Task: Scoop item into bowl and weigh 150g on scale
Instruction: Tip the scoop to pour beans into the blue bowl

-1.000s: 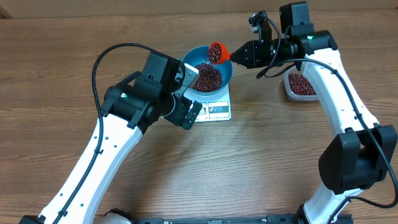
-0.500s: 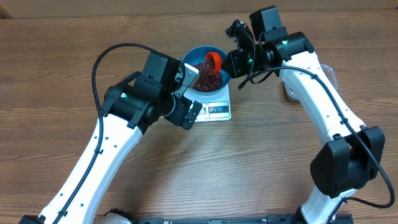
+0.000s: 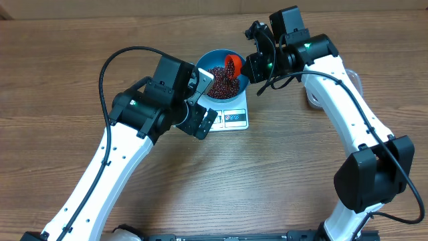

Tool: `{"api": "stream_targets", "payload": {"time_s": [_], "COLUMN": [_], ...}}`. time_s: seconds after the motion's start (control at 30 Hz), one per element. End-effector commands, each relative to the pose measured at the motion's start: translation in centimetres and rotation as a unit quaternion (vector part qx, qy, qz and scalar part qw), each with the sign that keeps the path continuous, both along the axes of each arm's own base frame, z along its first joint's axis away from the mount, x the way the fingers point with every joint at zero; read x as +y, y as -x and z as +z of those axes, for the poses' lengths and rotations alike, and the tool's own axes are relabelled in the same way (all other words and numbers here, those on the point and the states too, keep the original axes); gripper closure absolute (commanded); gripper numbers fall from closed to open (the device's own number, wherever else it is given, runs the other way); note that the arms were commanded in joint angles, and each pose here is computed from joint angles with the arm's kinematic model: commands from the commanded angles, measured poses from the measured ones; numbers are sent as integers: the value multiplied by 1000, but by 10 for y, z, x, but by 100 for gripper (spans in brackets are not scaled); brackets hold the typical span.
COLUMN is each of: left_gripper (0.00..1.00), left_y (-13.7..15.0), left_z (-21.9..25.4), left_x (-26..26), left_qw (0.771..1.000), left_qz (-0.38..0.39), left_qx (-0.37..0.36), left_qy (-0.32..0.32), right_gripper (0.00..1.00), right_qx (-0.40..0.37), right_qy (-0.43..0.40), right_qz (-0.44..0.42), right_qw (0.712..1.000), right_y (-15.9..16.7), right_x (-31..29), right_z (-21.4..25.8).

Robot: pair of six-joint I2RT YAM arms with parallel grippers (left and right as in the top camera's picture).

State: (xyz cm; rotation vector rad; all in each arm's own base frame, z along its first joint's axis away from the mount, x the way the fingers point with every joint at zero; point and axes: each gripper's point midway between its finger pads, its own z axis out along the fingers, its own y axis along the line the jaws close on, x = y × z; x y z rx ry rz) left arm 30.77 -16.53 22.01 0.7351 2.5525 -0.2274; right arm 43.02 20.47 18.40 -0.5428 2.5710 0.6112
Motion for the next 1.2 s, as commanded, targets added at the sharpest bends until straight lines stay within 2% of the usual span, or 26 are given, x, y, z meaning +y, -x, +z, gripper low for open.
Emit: {"api": "stream_targets", "payload": {"time_s": [0.0, 0.3, 0.5, 1.17], "left_gripper": [0, 0, 0, 0], "left_y": [1, 1, 1, 1], "left_z": [-4, -4, -4, -4], "left_x": [-2, -2, -2, -2], "left_qw": [1000, 1000, 1000, 1000], "left_qz": [-12, -13, -13, -12], "left_qx": [5, 5, 5, 5], "left_qy": [-1, -1, -1, -1], "right_gripper": [97, 96, 96, 96], "right_qx": [-41, -85, -116, -120], "right_qy": [-11, 9, 57, 69], "right_qz": [2, 26, 27, 27], "right_qw": [999, 996, 991, 990], "right_y": [-3, 4, 5, 5], "right_x": [1, 8, 9, 10], "right_z": [33, 53, 56, 55]}}
